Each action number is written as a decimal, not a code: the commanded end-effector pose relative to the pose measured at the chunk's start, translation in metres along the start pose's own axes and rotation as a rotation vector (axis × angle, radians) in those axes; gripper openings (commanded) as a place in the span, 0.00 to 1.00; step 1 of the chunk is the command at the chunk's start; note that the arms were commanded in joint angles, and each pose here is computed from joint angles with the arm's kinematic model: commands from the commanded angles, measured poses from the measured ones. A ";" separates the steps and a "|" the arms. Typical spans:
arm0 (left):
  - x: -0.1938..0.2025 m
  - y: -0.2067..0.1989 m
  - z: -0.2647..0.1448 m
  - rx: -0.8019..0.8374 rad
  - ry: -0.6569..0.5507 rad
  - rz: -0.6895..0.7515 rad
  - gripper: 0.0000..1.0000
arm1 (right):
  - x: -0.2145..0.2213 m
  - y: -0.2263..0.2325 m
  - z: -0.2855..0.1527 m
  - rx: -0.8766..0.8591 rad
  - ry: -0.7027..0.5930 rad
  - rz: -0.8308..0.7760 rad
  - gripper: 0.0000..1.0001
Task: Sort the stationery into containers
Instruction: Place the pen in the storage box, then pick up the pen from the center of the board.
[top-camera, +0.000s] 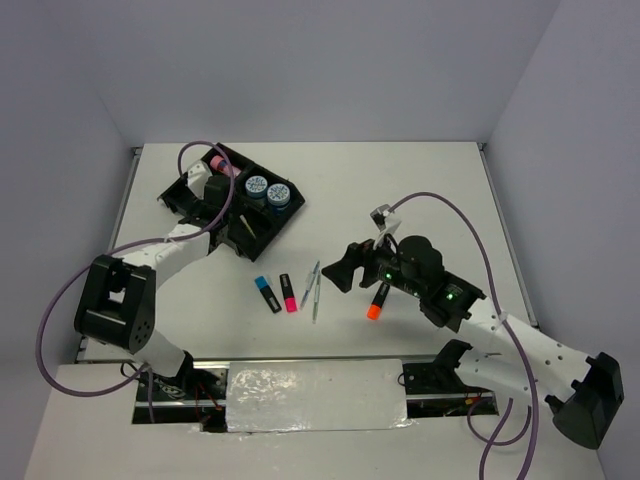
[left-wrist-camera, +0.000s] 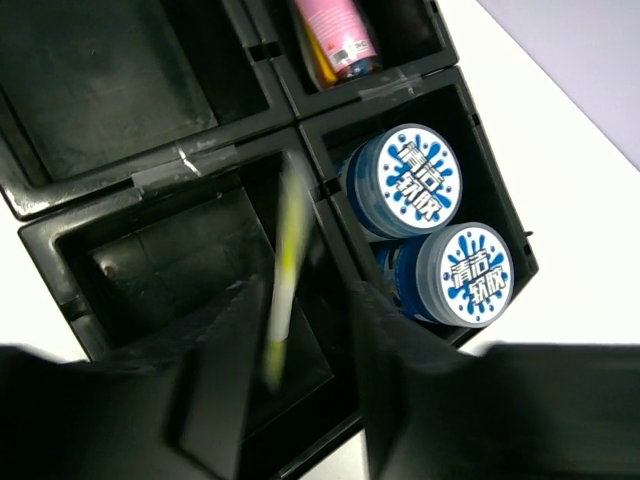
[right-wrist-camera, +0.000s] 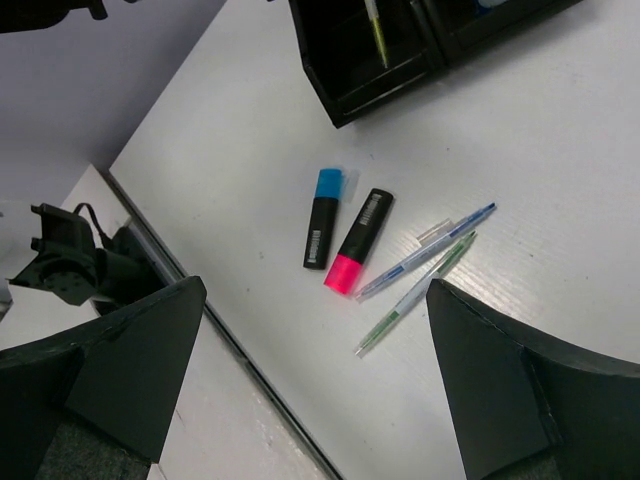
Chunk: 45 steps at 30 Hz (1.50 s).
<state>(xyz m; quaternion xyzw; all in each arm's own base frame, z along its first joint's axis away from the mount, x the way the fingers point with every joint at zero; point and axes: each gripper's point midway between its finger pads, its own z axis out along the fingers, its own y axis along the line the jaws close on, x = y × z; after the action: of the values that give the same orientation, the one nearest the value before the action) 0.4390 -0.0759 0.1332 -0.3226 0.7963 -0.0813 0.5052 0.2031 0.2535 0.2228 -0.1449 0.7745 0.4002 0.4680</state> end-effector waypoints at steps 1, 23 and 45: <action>-0.007 -0.006 0.002 0.003 -0.015 -0.046 0.55 | -0.021 0.010 0.007 -0.029 -0.061 0.008 1.00; -0.075 -0.016 -0.190 0.269 0.086 0.205 0.99 | 0.107 -0.060 0.092 0.583 0.313 0.187 0.61; -0.015 0.020 -0.187 0.299 0.235 0.383 0.99 | 0.170 -0.096 0.094 0.787 0.481 0.139 0.29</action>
<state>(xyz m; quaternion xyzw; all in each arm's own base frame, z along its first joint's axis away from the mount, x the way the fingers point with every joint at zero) 0.2674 -0.0781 0.2107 -0.0961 0.8842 -0.1152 0.4423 0.2296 0.2926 0.0162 0.0012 0.9601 0.0845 0.2668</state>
